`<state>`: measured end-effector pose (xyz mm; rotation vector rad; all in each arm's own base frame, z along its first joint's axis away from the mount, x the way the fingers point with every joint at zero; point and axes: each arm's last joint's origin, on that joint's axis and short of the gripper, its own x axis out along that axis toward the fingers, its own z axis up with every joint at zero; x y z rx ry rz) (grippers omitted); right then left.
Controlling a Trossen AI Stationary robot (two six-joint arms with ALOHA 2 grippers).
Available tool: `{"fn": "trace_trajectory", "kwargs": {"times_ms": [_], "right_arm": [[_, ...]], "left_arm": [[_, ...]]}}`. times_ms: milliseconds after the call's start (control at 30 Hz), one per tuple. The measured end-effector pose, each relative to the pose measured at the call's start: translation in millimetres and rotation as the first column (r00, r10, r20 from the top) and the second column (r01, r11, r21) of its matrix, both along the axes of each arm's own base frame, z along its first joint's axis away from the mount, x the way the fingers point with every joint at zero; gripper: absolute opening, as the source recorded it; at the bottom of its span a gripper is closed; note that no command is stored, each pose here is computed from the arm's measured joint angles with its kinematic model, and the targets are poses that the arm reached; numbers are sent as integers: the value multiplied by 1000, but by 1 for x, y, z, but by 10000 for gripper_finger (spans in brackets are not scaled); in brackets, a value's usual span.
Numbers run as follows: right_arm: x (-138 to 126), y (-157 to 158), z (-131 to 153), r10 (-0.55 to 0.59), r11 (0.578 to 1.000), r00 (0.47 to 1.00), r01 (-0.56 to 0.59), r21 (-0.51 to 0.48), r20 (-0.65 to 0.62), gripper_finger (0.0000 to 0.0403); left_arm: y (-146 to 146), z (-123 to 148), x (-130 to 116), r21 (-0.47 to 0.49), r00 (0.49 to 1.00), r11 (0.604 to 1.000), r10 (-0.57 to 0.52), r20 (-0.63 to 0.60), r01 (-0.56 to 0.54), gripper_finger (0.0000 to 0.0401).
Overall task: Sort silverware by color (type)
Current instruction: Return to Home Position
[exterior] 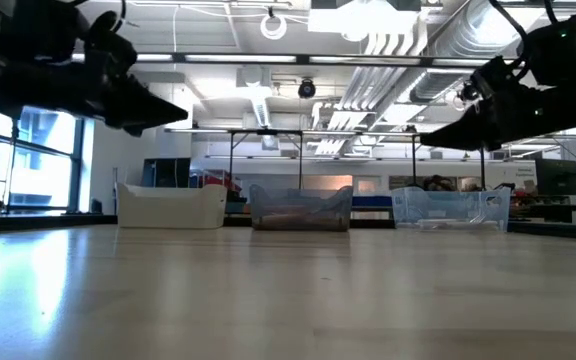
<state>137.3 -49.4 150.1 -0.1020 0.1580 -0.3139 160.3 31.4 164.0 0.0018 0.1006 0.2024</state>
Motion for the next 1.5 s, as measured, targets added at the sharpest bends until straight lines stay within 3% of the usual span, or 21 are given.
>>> {"fn": "trace_trajectory", "kwargs": {"times_ms": [167,367,533,933,1233,1367,1500], "right_arm": [[-3,1,5,1,1000,999,0,-18,32,0],[-7,1,8,-9,1000,999,10,-27,41,0],[-10,0,7,-23,1000,999,23,-8,26,0],[-27,4,8,-49,998,999,48,30,18,0],[-44,9,13,-57,998,993,55,30,103,0],[-47,11,18,-43,998,988,48,-31,149,0],[-48,11,18,-47,998,985,51,-21,164,0]], "left_arm": [[-2,-12,-9,22,998,998,54,11,-54,1],[-4,-11,-11,115,998,991,67,22,-69,0],[-7,-6,-14,37,995,997,72,71,-75,0],[-10,2,-36,37,991,992,115,69,-118,0],[-13,1,-56,-3,992,994,112,63,-112,0],[-13,6,-64,1,982,991,131,134,-132,0],[-14,7,-65,2,985,995,101,143,-102,0]]}}
